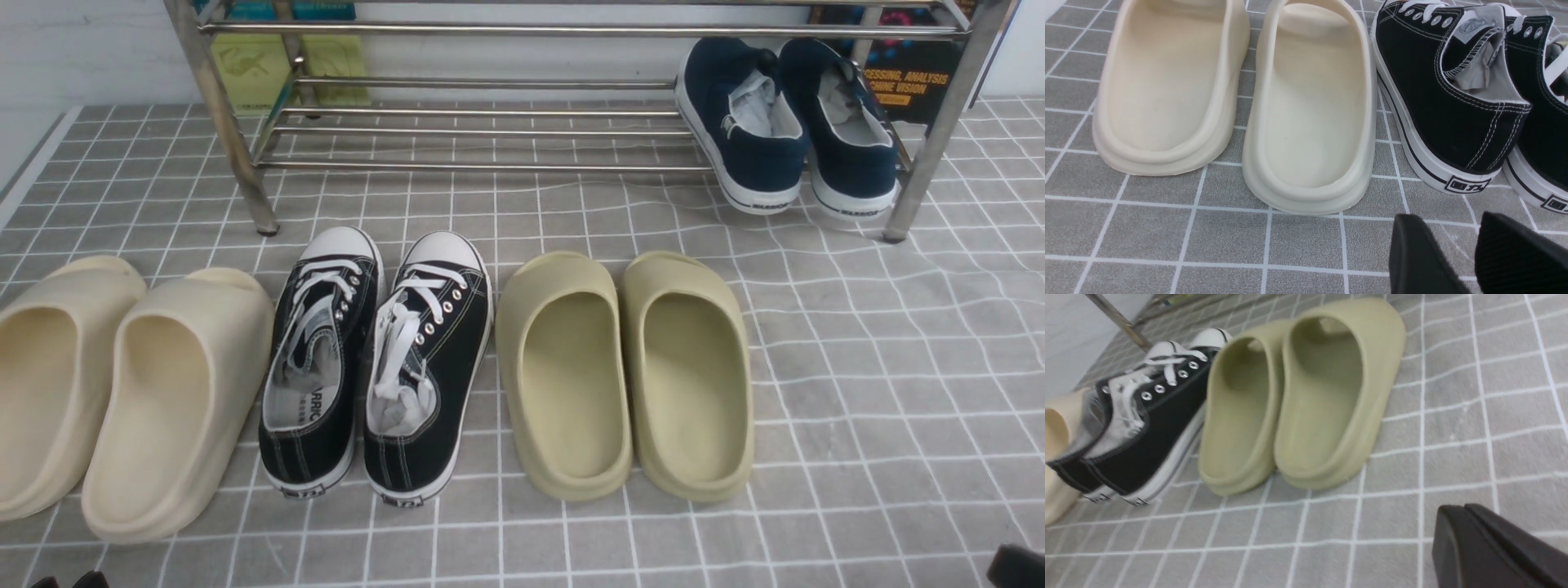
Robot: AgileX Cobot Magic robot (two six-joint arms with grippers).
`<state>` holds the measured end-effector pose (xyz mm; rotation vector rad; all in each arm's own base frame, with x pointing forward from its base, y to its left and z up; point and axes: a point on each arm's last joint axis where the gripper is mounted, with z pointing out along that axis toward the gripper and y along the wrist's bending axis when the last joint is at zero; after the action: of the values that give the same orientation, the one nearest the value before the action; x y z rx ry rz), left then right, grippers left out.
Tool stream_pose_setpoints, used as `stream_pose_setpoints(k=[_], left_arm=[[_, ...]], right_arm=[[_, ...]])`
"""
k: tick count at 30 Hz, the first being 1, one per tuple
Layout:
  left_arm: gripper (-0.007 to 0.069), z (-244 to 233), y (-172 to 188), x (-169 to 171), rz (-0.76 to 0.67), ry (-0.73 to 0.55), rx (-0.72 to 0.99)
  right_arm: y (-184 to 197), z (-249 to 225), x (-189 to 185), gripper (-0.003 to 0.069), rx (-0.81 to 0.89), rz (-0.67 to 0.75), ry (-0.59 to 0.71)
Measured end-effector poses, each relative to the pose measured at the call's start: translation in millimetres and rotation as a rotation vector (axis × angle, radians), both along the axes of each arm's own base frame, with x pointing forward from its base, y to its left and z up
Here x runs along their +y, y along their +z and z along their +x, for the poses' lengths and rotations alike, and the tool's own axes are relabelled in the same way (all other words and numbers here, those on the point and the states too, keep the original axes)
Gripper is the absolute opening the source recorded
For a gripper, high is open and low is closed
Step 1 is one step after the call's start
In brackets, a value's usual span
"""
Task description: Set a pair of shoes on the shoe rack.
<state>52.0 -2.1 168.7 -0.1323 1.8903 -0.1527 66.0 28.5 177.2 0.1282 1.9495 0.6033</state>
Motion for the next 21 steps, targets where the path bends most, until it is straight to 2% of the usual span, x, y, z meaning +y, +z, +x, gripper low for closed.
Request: stream_pose_setpoints(k=[3,7,11,14,21], left_arm=[[0.0238,0,0,0,0.000,0.000,0.000],[0.0238,0,0,0,0.000,0.000,0.002],[0.0238,0,0,0,0.000,0.000,0.004],[0.0238,0,0,0,0.000,0.000,0.004],[0.0238,0,0,0,0.000,0.000,0.004]], right_arm=[[-1,-7,-4,0.0008,-0.092,-0.125,0.007],[-1,-13,-13,0.0008,-0.178,-0.301,-0.065],[-2,-13,-20,0.0008,-0.152,-0.333,-0.160],[-3,-13,-25,0.0008,-0.109,-0.297,-0.239],[-4,-14,-26,0.0008,-0.092,-0.307,-0.246]])
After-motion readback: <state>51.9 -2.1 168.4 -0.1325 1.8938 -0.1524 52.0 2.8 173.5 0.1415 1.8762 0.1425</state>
